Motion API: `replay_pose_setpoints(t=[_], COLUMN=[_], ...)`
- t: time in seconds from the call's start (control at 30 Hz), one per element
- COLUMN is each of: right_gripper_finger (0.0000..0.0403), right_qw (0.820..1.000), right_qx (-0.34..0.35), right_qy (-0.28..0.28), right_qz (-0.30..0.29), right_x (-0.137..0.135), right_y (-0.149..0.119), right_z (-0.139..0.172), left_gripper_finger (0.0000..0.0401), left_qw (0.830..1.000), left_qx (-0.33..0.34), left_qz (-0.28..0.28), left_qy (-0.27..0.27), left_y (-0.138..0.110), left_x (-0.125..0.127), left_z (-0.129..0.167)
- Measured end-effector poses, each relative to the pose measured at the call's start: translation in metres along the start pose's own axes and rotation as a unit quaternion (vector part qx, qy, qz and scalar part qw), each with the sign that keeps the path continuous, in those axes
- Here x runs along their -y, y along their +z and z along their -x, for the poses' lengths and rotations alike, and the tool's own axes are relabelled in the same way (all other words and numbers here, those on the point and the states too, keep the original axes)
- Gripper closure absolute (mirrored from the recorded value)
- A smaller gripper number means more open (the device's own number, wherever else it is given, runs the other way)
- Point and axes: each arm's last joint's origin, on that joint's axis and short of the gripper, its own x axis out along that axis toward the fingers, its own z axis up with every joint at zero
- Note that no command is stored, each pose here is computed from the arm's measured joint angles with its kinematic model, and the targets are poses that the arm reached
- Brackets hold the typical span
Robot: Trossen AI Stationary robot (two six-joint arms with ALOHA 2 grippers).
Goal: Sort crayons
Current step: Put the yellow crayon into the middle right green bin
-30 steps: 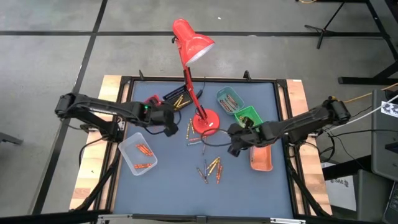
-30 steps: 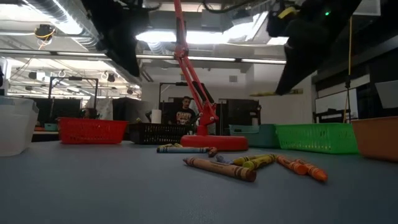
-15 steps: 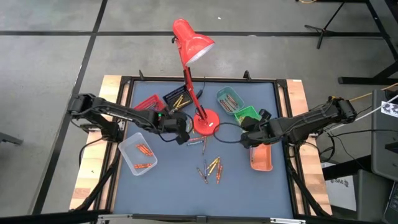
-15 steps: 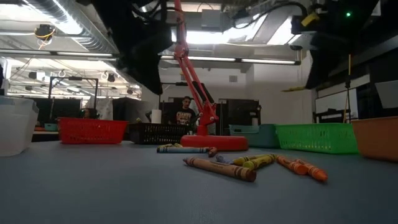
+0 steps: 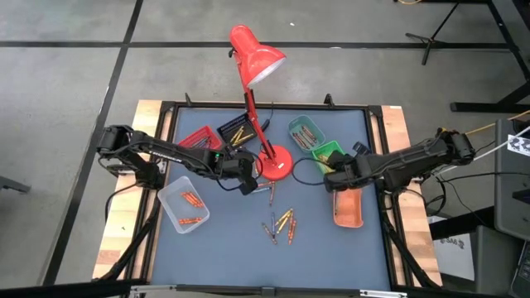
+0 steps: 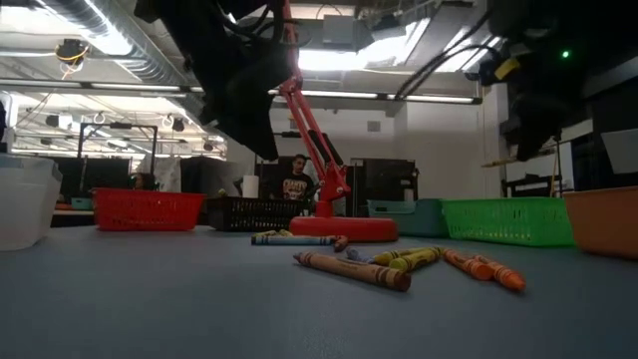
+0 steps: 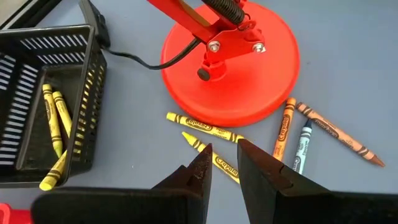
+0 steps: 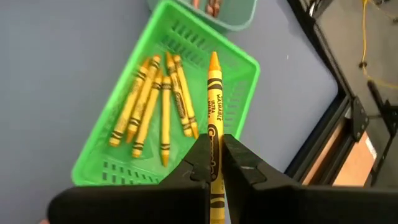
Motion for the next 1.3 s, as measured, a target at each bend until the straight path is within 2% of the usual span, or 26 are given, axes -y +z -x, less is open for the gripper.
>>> replay_pose_setpoints(t=[0.27,1.3], right_gripper_finger=[0.0388,0.0388], right_qw=[1.000,0.999], right_qx=[-0.022,-0.010], right_qy=[-0.007,0.024], right_qz=[-0.020,-0.038], right_x=[0.0071,0.0018], right_y=[0.0042,0.0084], right_z=[-0.0099,-0.0099], left_gripper_finger=[0.0341,0.0341], left_qw=[1.000,1.000], left_qx=[0.000,0.000], left_qz=[0.000,0.002], left_qy=[0.000,0.000], left_y=[0.0000,-0.0001], left_x=[0.0000,0.0000], left_z=[0.0000,-0.0001])
